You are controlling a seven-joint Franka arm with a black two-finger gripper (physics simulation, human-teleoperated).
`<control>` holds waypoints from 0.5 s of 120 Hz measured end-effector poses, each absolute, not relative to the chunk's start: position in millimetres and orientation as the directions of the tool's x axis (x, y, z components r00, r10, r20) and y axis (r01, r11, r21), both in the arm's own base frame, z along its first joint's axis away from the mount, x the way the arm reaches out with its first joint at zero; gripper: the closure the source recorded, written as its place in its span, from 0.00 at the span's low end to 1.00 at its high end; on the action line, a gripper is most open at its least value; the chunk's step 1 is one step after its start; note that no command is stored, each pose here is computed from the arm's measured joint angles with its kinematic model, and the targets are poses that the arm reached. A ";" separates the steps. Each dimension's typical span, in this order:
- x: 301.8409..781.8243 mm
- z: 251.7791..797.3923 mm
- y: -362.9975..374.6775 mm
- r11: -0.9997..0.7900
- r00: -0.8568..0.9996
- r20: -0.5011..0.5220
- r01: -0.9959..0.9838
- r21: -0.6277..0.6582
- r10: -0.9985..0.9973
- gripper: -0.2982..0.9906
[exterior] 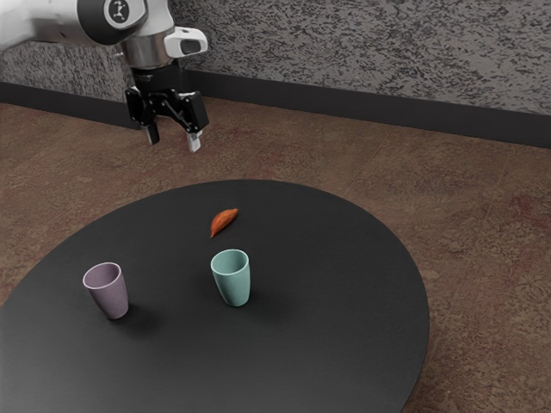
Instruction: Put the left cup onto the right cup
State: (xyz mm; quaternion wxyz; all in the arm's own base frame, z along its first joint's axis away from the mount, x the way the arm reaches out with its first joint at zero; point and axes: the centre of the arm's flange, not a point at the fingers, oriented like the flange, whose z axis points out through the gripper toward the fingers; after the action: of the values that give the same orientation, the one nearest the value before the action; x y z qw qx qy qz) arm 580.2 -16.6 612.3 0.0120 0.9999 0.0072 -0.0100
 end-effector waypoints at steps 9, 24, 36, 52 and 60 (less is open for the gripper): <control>579.9 613.0 -18.1 -1.000 1.000 -0.018 0.012 0.023 0.011 0.23; 579.7 612.4 -17.6 -1.000 1.000 -0.018 0.012 0.022 0.012 0.23; 579.4 609.7 -16.4 -1.000 1.000 -0.024 0.014 0.022 0.013 0.23; 574.3 603.1 -14.8 -1.000 0.999 -0.033 0.018 0.021 0.017 0.23; 571.9 597.9 -13.7 -1.000 0.999 -0.041 0.021 0.020 0.020 0.23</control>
State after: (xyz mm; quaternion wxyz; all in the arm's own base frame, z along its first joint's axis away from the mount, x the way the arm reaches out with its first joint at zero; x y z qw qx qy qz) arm 571.9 -13.7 597.9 0.0103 0.9997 0.0101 -0.0203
